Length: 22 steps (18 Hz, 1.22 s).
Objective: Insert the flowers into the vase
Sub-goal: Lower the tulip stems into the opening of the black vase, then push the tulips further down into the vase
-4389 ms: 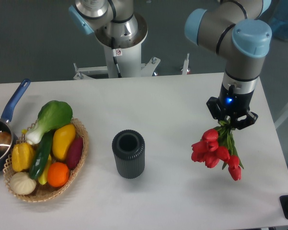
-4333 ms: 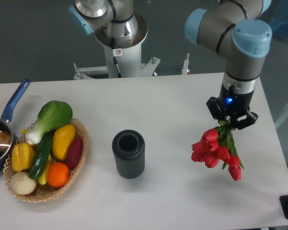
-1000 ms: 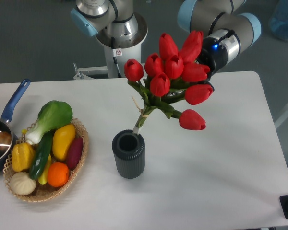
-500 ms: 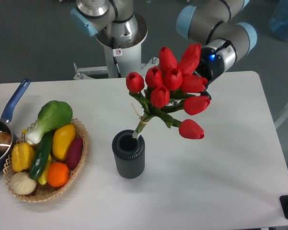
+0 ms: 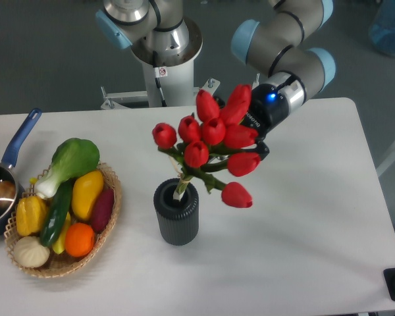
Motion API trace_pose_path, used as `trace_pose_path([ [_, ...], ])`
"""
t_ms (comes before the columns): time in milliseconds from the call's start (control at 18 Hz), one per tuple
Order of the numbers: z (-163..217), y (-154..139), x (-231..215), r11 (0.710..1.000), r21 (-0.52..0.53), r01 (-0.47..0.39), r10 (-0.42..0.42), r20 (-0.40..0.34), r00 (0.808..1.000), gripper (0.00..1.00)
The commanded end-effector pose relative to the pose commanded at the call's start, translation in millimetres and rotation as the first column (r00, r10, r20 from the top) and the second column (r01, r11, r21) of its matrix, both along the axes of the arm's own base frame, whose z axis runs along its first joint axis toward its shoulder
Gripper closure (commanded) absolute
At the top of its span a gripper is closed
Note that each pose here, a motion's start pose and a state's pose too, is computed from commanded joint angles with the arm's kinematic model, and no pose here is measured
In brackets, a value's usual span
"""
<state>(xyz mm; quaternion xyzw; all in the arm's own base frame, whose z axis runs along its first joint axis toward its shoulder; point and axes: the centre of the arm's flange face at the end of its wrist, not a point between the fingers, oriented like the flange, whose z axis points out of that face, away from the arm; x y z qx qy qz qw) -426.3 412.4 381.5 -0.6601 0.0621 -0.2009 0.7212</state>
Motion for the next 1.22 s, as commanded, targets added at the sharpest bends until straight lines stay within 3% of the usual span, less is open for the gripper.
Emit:
trace_pose_path([
  [1222, -58.0, 0.9, 12.0, 0.999, -0.032, 0.001, 0.000, 0.018, 1.000, 1.00],
])
